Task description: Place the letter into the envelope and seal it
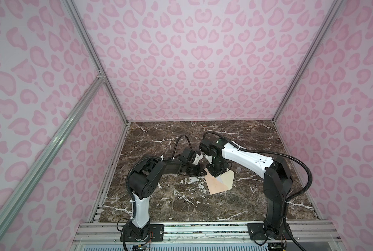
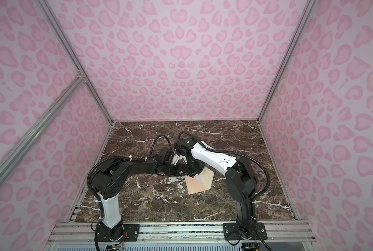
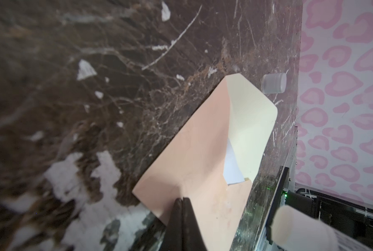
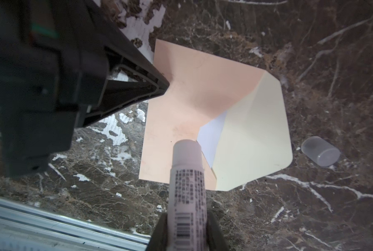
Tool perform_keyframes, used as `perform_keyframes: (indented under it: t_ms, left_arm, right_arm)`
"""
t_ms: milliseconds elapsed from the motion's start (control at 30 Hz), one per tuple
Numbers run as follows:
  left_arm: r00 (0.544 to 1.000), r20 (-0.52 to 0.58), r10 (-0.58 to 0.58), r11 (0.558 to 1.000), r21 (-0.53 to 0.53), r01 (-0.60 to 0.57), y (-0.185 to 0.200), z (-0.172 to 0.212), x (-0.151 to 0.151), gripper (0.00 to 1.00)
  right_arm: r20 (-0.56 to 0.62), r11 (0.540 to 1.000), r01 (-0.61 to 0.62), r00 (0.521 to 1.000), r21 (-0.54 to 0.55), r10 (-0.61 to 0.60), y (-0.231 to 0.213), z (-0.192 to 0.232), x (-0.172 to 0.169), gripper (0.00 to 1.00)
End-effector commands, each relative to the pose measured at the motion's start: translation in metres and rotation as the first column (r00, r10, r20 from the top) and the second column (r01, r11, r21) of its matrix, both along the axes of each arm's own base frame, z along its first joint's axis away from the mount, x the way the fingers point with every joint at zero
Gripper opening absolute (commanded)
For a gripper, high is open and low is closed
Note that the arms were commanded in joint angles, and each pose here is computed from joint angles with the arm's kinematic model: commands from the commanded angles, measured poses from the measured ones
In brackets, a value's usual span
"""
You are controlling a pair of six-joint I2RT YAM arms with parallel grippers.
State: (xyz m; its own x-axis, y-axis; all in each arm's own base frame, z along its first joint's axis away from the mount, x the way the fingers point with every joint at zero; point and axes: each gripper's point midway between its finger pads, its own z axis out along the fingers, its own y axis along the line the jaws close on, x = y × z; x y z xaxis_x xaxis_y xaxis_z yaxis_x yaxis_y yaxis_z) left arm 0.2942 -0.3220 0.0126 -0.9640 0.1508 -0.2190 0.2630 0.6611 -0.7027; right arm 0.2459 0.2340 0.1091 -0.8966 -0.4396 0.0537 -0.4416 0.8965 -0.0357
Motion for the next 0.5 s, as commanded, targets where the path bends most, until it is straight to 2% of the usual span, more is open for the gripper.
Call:
perform_keyframes:
  t_ms: [0, 133, 267, 333, 467]
  left_arm:
    - [0.997, -0.017, 0.072, 0.978, 0.196, -0.067, 0.031, -0.032, -0.003, 0.04]
    - [0.997, -0.001, 0.077, 0.98, 0.183, -0.076, 0.03, -0.021, 0.0, 0.04]
    - [0.997, 0.04, 0.069, 0.989, 0.13, -0.074, 0.02, 0.008, 0.004, 0.07]
    - [0.995, 0.078, 0.064, 0.993, 0.094, -0.071, 0.013, 0.031, 0.007, 0.13]
    - [0.983, 0.175, 0.061, 0.996, 0.046, -0.07, 0.002, 0.077, 0.01, 0.32]
  right_arm:
    - [0.014, 1.0, 0.028, 1.0, 0.006, -0.028, -0.008, 0.007, -0.004, 0.0]
    - [0.078, 0.994, 0.051, 0.995, 0.097, -0.059, -0.011, 0.023, -0.003, 0.0]
    - [0.169, 0.974, 0.065, 0.98, 0.218, -0.104, -0.014, 0.037, 0.0, 0.0]
    - [0.218, 0.952, 0.056, 0.968, 0.3, -0.126, -0.011, 0.046, 0.001, 0.0]
    - [0.362, 0.901, -0.004, 0.916, 0.433, -0.17, -0.01, 0.072, 0.006, 0.0]
